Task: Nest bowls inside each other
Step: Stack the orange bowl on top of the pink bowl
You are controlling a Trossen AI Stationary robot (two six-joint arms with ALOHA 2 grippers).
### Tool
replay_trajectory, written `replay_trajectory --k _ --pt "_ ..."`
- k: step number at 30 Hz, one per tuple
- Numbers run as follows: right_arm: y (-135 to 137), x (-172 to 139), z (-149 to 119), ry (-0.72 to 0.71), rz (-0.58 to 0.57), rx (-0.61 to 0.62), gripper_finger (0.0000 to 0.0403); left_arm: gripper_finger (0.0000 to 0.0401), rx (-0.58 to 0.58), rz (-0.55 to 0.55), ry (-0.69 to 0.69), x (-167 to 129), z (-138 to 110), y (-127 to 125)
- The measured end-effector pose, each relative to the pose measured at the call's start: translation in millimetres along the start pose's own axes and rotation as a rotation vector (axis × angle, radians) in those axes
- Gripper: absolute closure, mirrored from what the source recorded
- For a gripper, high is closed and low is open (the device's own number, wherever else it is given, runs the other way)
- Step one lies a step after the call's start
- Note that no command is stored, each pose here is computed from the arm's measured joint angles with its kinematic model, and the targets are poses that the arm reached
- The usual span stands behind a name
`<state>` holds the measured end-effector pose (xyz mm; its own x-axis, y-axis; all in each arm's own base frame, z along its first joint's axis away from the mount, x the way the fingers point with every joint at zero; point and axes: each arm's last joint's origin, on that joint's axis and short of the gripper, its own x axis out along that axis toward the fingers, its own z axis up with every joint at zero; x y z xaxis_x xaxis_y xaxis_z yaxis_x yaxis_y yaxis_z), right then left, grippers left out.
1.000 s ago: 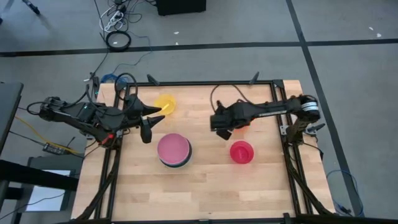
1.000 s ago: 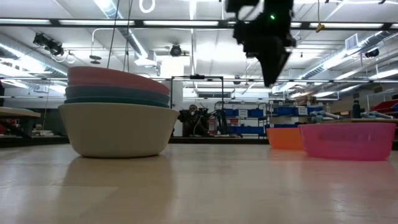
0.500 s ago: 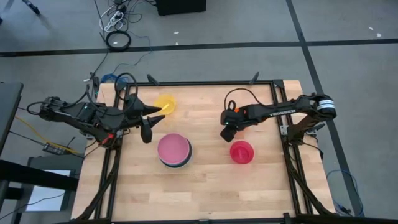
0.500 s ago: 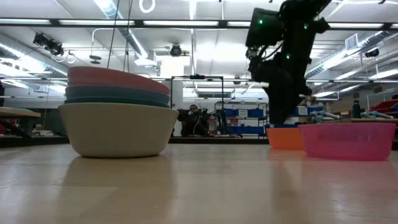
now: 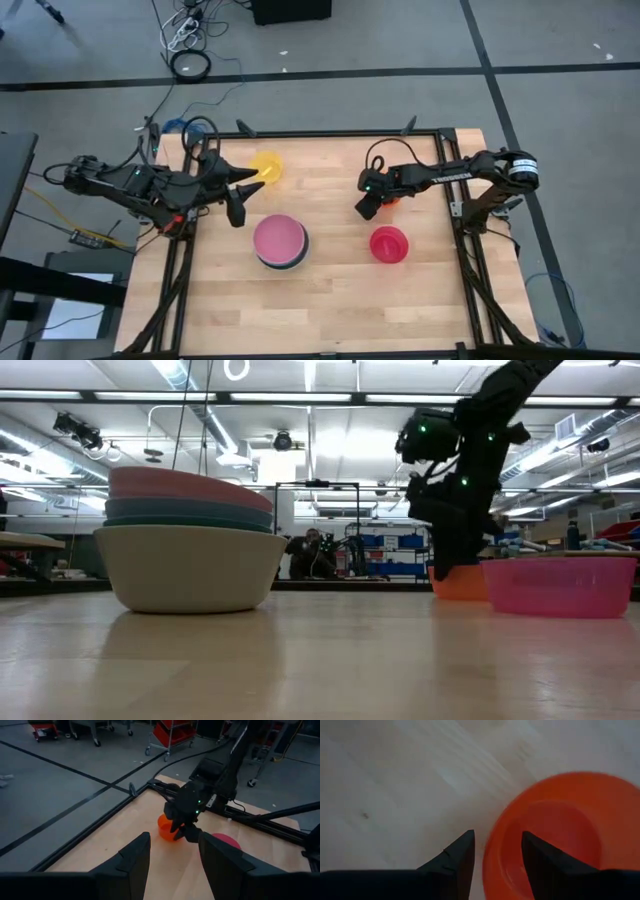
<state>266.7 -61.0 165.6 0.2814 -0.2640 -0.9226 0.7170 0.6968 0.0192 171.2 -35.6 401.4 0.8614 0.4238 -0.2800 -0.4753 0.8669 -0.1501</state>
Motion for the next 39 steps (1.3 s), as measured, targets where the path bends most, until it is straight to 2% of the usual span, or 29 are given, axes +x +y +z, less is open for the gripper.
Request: replay_trajectory --k 5,8,12,16,18,22,28,30,35,39 --pt "-8.5 12.6 -8.3 -0.002 0.015 0.025 0.0266 0.0224 -0.003 0.003 -0.002 0.0 0.1 0.0" --pt "-10.3 15.6 -10.6 0.002 0.031 0.011 0.0305 0.0224 -0.004 0.01 -0.006 0.0 0.3 0.2" --pt "-5.3 11.3 -5.0 -0.014 0.061 -0.048 0.0388 0.0224 -0.004 0.013 -0.008 0.0 0.4 0.3" --pt "6.9 -4.8 10.6 -0.066 0.056 -0.105 0.0399 0.0224 -0.004 0.014 -0.008 0.0 0.4 0.4" --pt "18.7 -19.0 23.6 -0.117 0.092 -0.147 0.04 0.0224 -0.004 0.014 -0.008 0.0 0.4 0.4" --pt "57.5 -59.3 46.4 -0.277 0.257 -0.258 0.0401 0.0224 -0.004 0.018 -0.01 0.0 0.4 0.5" --pt "111.2 -106.6 51.0 -0.524 0.529 -0.389 0.0402 0.0224 -0.005 0.029 -0.015 0.0 0.6 0.7" --pt "126.4 -108.7 46.6 -0.562 0.592 -0.44 0.0402 0.0224 -0.009 0.028 -0.019 0.0 1.0 0.6" --pt "161.0 -95.4 39.3 -0.551 0.701 -0.525 0.0403 0.0224 -0.013 0.027 -0.02 0.1 1.1 0.5" --pt "185.3 -78.9 40.0 -0.528 0.704 -0.582 0.0403 0.0224 -0.011 0.028 -0.018 0.1 0.9 0.6"
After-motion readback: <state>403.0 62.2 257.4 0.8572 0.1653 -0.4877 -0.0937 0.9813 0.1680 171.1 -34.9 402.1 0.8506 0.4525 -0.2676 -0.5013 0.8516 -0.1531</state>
